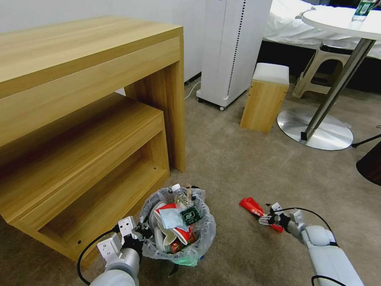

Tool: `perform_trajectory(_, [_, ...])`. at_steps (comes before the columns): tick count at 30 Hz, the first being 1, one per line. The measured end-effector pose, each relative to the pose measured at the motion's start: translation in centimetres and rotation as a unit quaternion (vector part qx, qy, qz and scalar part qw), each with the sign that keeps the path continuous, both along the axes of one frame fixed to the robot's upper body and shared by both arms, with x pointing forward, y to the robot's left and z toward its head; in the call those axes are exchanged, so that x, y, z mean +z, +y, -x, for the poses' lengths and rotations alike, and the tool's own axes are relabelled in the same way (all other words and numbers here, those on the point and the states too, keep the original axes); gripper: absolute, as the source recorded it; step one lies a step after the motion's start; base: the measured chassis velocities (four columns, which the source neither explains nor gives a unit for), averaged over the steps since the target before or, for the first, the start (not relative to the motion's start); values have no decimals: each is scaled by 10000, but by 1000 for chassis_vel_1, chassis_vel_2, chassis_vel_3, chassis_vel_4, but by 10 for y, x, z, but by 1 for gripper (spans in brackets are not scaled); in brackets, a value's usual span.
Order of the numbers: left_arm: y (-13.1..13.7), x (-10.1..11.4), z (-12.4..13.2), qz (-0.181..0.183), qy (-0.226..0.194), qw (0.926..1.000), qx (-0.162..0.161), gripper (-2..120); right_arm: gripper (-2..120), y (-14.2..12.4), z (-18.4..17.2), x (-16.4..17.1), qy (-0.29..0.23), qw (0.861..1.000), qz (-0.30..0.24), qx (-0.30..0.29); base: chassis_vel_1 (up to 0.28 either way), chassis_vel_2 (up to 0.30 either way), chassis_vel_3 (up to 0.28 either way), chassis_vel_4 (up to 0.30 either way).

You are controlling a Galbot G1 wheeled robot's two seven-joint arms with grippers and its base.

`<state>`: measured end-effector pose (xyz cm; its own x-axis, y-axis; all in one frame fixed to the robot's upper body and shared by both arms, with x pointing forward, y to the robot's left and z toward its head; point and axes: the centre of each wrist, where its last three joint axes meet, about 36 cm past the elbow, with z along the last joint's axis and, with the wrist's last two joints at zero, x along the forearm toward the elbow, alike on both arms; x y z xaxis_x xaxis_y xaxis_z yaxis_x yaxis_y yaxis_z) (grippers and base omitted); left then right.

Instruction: Pick up the trash bin and place the garbage on the floor into it.

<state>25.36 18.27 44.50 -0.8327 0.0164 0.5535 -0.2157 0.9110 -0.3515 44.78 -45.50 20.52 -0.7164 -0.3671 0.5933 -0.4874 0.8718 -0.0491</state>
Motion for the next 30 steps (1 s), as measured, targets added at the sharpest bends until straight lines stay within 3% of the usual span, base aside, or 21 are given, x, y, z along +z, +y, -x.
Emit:
perform_trajectory(12, [1, 1, -1, 7, -23, 10000, 23, 1, 40, 8, -2, -14, 368, 9987, 336, 44, 0, 0, 0, 0])
perform_trajectory(19, [1, 0, -2, 12, -22, 10000, 14, 1, 42, 4, 2, -15, 404, 9984, 383, 11, 0, 0, 0, 0])
perform_trajectory(24, [1, -2, -3, 13, -11, 10000, -4, 1, 18, -2, 6, -11, 325, 9986, 420, -59, 0, 0, 0, 0])
perform_trajectory(30, [1, -3, -3, 3, -15, 10000, -1, 1, 1, -6, 10, -6, 224, 9985, 455, -186, 0, 0, 0, 0])
